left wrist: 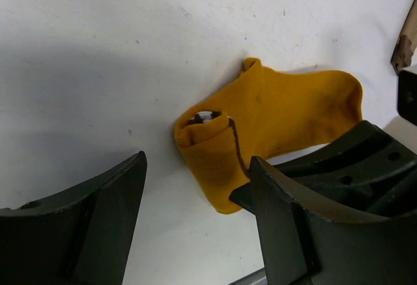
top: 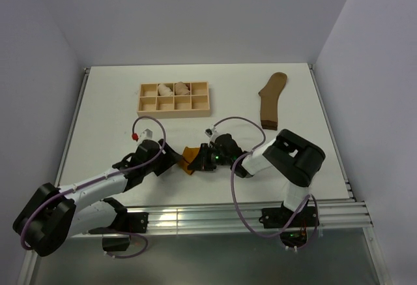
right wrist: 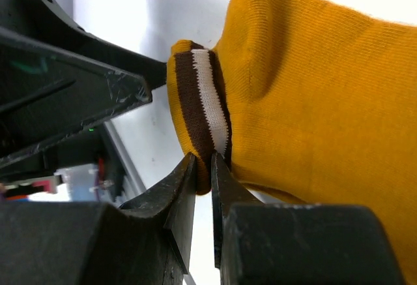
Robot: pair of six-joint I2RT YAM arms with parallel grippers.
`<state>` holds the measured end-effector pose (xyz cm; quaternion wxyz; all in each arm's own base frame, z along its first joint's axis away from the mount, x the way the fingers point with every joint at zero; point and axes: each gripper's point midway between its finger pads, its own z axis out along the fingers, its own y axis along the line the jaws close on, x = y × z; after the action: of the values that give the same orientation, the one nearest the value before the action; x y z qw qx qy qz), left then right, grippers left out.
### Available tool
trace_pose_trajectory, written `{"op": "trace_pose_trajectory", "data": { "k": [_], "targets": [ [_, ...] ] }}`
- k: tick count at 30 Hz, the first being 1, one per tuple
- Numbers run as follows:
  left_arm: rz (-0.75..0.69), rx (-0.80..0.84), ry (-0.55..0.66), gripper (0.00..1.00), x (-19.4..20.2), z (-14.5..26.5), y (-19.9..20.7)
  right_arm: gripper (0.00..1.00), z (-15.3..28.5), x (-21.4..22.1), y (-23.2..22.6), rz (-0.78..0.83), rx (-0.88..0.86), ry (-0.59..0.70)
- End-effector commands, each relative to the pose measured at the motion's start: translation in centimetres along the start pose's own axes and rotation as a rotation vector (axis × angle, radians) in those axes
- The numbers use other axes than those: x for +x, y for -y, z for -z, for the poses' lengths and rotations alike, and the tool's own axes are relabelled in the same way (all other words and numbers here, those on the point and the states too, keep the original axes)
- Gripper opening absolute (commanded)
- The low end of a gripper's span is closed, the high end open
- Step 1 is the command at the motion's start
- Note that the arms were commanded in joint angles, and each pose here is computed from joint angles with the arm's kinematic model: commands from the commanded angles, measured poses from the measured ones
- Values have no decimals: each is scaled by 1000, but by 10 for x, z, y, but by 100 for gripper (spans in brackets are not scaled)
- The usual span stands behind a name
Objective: Roll the socks
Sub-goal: Roll the sock at the center of the board.
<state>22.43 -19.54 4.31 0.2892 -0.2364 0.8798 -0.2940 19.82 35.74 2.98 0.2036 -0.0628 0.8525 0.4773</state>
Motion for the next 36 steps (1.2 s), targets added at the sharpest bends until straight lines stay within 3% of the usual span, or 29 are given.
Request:
{"op": "trace_pose_trajectory", "data": {
  "k": [1, 19, 31, 36],
  "targets": [
    [22, 52, 15, 70, -2, 1, 13, 0, -1, 5, -2, -90, -56, -26],
    [-17, -2, 16, 64, 2, -18, 7, 0, -3, 6, 9, -200, -79, -55],
    [-22, 10, 5, 36, 3, -19, 11, 0, -4, 4, 12, -217, -84, -47],
    [-32, 5, 3, 13, 2, -20, 14, 6, 0, -2, 11, -167, -67, -21]
  ]
}}
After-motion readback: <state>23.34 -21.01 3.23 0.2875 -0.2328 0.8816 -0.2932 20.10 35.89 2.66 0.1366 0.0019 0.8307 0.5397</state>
